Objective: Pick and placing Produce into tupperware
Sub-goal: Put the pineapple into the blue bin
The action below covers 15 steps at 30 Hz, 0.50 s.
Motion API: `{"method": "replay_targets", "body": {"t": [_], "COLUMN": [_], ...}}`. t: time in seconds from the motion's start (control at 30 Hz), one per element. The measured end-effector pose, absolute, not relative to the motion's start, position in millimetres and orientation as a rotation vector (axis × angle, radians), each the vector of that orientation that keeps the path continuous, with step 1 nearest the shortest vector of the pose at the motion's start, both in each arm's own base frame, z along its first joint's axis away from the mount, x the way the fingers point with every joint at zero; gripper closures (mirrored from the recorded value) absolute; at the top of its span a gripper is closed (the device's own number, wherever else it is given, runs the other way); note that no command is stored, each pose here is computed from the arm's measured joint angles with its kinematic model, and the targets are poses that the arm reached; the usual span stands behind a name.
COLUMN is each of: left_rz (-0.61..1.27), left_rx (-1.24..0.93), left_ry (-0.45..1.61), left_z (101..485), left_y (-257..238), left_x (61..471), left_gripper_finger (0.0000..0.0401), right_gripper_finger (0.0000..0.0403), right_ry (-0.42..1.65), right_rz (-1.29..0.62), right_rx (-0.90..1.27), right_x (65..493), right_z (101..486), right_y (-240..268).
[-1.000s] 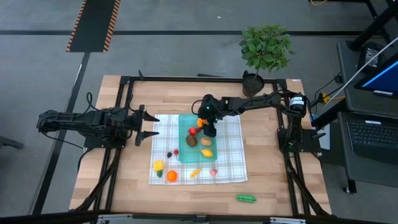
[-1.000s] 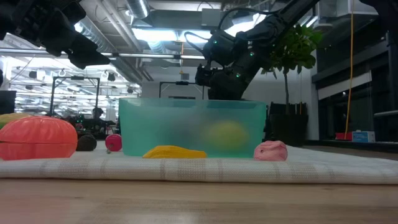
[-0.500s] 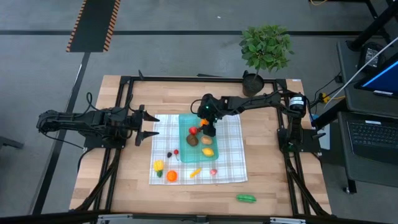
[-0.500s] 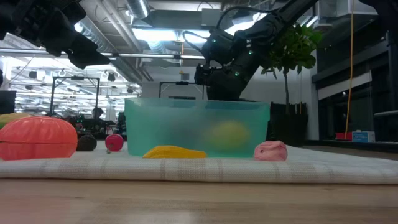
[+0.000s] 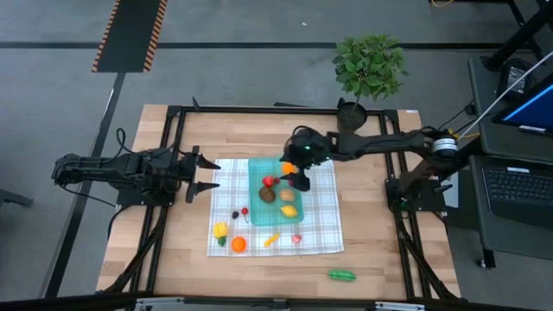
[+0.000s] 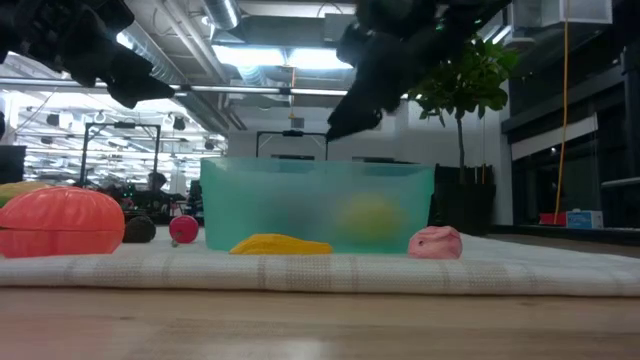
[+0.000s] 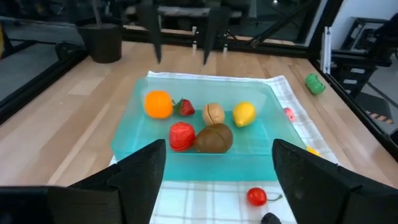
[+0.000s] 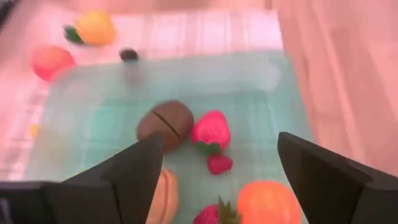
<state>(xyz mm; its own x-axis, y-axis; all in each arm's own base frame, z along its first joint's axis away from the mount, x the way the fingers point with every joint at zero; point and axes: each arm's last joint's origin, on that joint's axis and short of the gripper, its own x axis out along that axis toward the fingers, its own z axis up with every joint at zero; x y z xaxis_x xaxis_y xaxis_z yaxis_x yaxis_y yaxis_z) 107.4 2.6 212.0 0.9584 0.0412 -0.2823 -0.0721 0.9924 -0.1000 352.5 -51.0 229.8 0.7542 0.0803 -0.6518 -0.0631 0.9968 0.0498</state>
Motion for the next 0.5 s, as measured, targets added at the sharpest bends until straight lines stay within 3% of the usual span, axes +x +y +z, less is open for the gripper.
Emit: {"method": "replay_targets", "body": {"t": [0.5], "left_rz": [0.045], "left_rx": [-0.156], "left_ry": [0.288], "left_z": [211.7], "left_y": [2.0], "left_x": [107.0], "left_gripper_finger": [0.0115], "right_gripper_finger": [0.0088], "right_ry": [0.519], "right_rz": [-0.077], "right_rx": [-0.105], "right_x": [284.7], "right_z": [228.0], "right_y": [-15.7]}}
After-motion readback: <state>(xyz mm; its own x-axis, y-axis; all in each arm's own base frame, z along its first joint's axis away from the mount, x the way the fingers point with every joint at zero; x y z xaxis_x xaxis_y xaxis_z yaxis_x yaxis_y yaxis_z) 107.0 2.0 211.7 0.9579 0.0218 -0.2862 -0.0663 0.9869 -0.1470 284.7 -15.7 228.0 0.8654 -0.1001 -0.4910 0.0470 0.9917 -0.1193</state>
